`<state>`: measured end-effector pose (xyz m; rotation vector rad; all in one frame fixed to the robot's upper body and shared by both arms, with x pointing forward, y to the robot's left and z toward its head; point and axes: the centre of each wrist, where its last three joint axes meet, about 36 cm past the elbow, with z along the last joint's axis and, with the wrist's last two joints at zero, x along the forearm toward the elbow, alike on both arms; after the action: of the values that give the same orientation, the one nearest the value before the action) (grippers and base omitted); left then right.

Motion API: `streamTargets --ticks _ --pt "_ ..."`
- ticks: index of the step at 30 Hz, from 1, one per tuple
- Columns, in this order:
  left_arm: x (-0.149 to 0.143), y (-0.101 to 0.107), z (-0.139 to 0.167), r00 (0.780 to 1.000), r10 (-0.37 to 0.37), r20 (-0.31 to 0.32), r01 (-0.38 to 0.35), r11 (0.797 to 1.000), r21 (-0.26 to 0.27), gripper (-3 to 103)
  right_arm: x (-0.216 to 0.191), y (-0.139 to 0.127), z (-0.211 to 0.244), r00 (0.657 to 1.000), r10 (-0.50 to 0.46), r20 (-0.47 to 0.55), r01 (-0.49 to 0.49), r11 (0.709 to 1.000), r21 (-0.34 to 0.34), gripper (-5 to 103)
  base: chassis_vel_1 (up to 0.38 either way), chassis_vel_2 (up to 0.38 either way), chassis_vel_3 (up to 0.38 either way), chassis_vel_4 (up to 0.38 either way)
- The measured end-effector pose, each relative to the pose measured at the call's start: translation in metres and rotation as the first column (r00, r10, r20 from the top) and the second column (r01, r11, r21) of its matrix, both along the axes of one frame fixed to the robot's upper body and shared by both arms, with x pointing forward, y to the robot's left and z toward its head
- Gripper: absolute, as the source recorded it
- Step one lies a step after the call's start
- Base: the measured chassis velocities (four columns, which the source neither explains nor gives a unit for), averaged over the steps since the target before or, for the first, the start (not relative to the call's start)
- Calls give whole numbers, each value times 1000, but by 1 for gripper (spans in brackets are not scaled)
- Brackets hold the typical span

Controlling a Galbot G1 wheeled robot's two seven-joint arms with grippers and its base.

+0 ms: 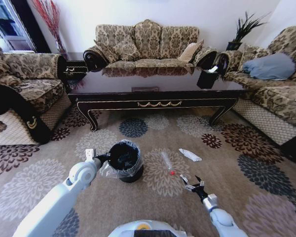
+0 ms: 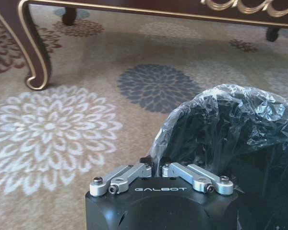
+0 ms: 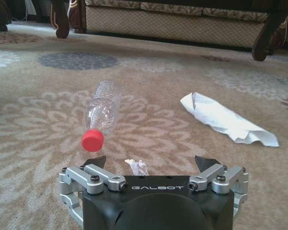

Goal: Move to the front of the table and pick up the trash from the floor, then place it into the trash bin.

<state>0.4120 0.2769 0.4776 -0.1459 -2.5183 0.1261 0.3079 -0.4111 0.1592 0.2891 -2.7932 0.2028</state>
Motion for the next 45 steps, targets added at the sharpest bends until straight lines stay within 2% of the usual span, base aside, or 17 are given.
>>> streamTargets --ticks 18,20,21,24,25,26,27,29,30,32,35,38,39,40,42,44,45 --pt "-9 9 9 1000 24 -8 -24 1000 20 4 23 -5 -25 1000 -26 -16 26 1000 -7 103 0 0 0 0" --pt "-8 8 11 1000 30 -8 -30 999 22 4 21 -5 -30 1000 -20 -18 20 1000 -14 94 0 0 0 0" --pt "-8 8 11 1000 30 -8 -30 999 22 4 21 -5 -30 1000 -20 -18 20 1000 -14 94 0 0 0 0" --pt "-9 7 10 999 32 -15 -32 999 22 4 12 -6 -36 1000 -4 -28 4 1000 -17 79 0 0 0 0" --pt "-9 6 9 999 32 -17 -32 999 21 4 10 -7 -37 1000 -1 -31 1 1000 -18 79 0 0 0 0" --pt "-10 6 9 999 33 -18 -32 999 21 4 9 -7 -38 999 0 -32 -1 1000 -18 73 0 0 0 0" --pt "-10 6 9 999 33 -18 -32 999 21 4 9 -7 -38 999 0 -32 -1 1000 -18 73 0 0 0 0" --pt "-10 4 8 999 34 -22 -34 999 20 4 5 -10 -42 999 1 -33 -2 1000 -23 62 0 0 0 0" --pt "-10 4 8 999 34 -22 -34 999 20 4 5 -10 -42 999 1 -33 -2 1000 -23 62 0 0 0 0" --pt "-9 2 8 999 29 -24 -28 999 21 4 4 -15 -41 1000 2 -30 -3 1000 -31 51 0 0 0 0" --pt "-9 1 9 999 25 -24 -25 999 22 4 3 -18 -39 1000 -1 -29 -1 999 -37 45 0 0 0 0" --pt "-8 0 10 1000 22 -21 -22 1000 19 4 2 -18 -40 1000 -4 -30 3 999 -39 29 0 0 0 0" --pt "-8 0 10 1000 22 -21 -22 1000 19 4 1 -18 -40 1000 -4 -30 3 999 -40 29 0 0 0 0" --pt "-8 0 10 1000 21 -22 -20 1000 20 4 0 -18 -40 1000 -4 -30 3 999 -39 19 0 0 0 0" --pt "-8 0 10 1000 20 -23 -19 1000 21 4 -1 -18 -40 1000 -4 -30 3 999 -39 19 0 0 0 0" --pt "-8 -1 9 1000 16 -26 -15 1000 22 4 -1 -18 -39 1000 -6 -25 5 999 -39 7 0 0 0 0" --pt "-8 -1 9 1000 14 -27 -13 1000 21 4 -2 -19 -39 1000 -6 -24 5 999 -40 7 0 0 0 0"
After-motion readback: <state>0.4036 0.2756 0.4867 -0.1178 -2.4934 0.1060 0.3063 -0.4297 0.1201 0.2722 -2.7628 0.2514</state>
